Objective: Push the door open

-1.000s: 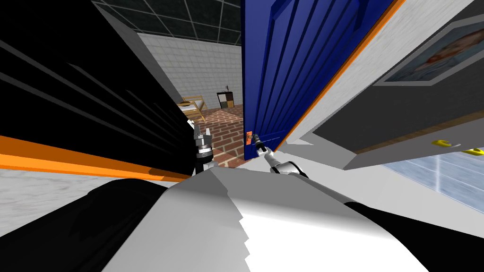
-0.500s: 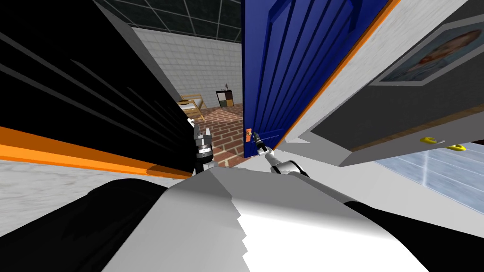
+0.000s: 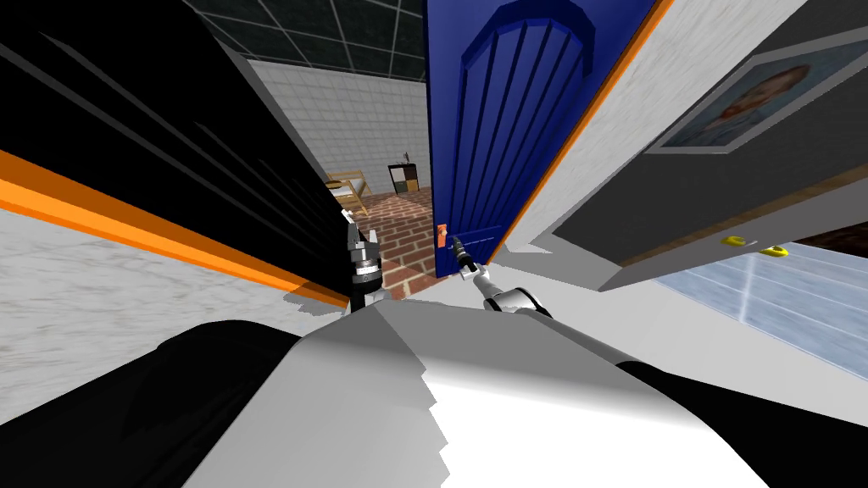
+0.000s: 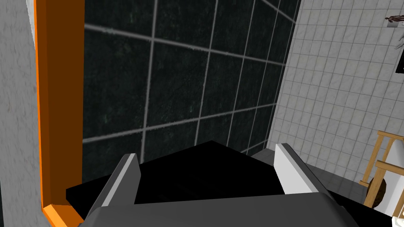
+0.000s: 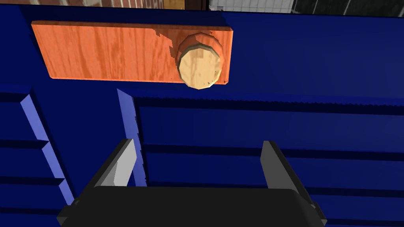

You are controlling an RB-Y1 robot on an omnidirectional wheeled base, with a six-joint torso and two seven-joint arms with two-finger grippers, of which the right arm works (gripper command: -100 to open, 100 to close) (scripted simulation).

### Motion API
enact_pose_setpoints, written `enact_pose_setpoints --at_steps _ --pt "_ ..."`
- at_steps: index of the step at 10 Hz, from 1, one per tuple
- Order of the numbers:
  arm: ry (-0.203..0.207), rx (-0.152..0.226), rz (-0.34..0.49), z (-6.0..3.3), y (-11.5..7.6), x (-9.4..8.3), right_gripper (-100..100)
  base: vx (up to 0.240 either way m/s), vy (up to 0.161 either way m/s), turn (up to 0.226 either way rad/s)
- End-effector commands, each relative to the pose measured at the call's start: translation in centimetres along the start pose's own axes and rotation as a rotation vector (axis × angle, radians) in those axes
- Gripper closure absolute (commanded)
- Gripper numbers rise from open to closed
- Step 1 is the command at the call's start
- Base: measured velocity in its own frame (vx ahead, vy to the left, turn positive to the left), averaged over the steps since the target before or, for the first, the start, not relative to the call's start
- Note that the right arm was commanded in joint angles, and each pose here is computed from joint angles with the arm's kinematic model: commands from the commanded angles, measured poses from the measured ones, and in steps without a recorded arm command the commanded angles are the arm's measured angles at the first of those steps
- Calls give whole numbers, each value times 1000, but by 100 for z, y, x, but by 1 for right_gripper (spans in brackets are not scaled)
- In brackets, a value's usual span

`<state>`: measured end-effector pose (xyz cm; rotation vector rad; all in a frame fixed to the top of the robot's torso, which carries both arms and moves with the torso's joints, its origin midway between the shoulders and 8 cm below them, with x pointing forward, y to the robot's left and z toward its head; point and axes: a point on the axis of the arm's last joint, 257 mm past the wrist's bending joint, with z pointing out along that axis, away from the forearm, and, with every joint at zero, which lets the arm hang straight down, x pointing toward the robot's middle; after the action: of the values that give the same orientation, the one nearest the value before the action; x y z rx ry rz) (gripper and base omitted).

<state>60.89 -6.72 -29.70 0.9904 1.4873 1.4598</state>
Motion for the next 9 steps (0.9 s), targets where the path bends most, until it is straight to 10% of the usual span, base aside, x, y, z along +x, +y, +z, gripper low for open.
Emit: enact_pose_setpoints --at_steps 1,9 --pt "12 -1 12 14 7 96 -100 -211 -59 3" --pt "-15 -5 -6 -20 3 -80 -100 130 68 19"
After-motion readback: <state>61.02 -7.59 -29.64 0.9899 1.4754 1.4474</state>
